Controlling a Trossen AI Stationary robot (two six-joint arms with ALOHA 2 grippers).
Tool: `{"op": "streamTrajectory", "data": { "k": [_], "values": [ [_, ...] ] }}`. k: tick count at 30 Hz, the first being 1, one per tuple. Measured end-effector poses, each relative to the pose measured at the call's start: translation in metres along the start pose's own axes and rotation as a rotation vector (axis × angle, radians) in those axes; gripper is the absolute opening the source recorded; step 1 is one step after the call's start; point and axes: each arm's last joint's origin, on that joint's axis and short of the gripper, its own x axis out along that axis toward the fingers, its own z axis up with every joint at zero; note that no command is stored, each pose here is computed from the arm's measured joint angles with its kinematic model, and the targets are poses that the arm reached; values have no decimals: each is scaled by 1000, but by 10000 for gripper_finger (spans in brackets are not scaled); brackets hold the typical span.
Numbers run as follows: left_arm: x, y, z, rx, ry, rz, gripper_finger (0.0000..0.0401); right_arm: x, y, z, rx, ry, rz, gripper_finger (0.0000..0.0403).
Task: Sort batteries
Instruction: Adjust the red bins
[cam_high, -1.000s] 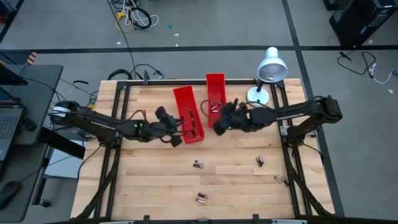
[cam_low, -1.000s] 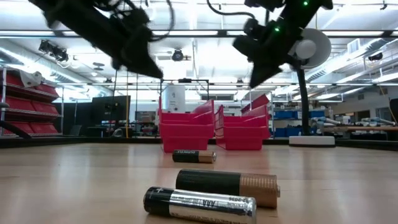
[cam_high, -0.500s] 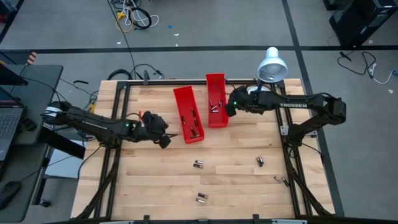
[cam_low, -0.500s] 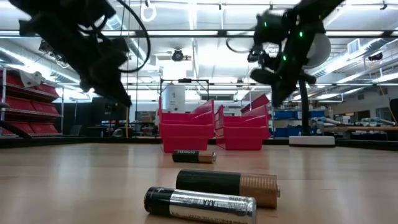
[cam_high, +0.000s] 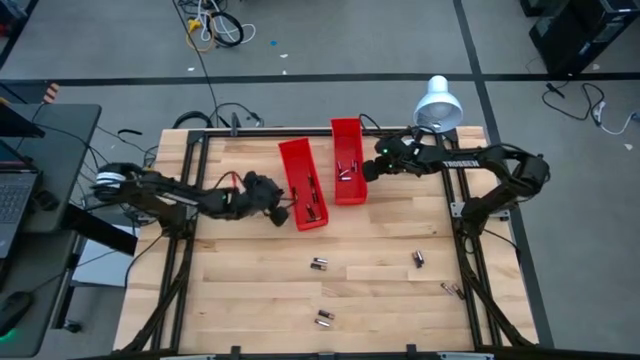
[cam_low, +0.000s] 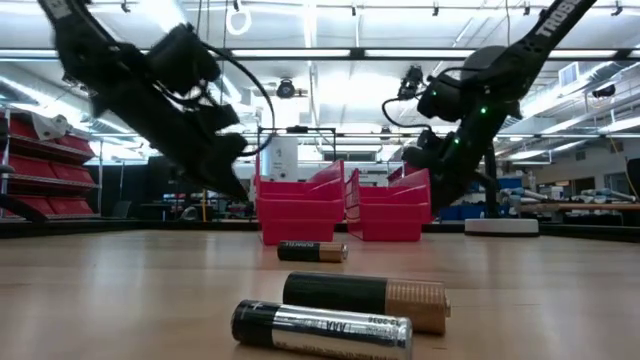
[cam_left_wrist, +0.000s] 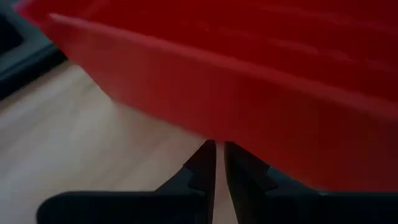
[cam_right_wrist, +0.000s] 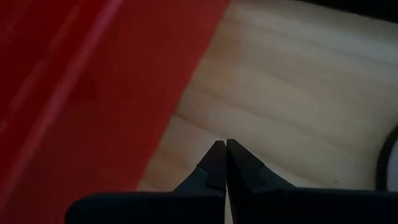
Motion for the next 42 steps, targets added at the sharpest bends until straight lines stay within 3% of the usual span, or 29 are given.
{"op": "streamTrajectory", "data": {
  "k": [6, 10, 14, 18, 24, 28, 31, 35, 39, 42],
  "values": [
    [21, 23, 10, -27, -38, 75, 48, 10, 6, 2, -63, -13, 74, 0],
    [31, 36, 17, -62, -78, 50, 48, 12, 15, 7, -69, -63, 169, 0],
    [36, 45, 26, -85, -145, 22, 48, 14, 19, 2, -79, -38, 189, 0],
    [39, 55, 33, 3, -198, 23, 48, 12, 27, -2, -124, -23, 236, 0],
    [38, 65, 30, 9, -126, 20, 48, 6, 40, -14, -191, 16, 269, 0],
    [20, 70, 27, 101, -5, 47, 48, -6, 44, -22, -227, 39, 230, 0],
    [1, 76, 24, 88, 72, 71, 48, -23, 50, -32, -284, 46, 173, 0],
    [-22, 66, 20, 48, 38, -67, 48, -52, 62, -50, -342, 7, 125, 0],
    [-36, 39, 7, 42, -25, -284, 38, -77, 76, -75, -349, -77, 188, 0],
    [-44, 19, -10, 125, -43, -428, 24, -90, 84, -94, -334, -122, 261, 0]
  ]
}}
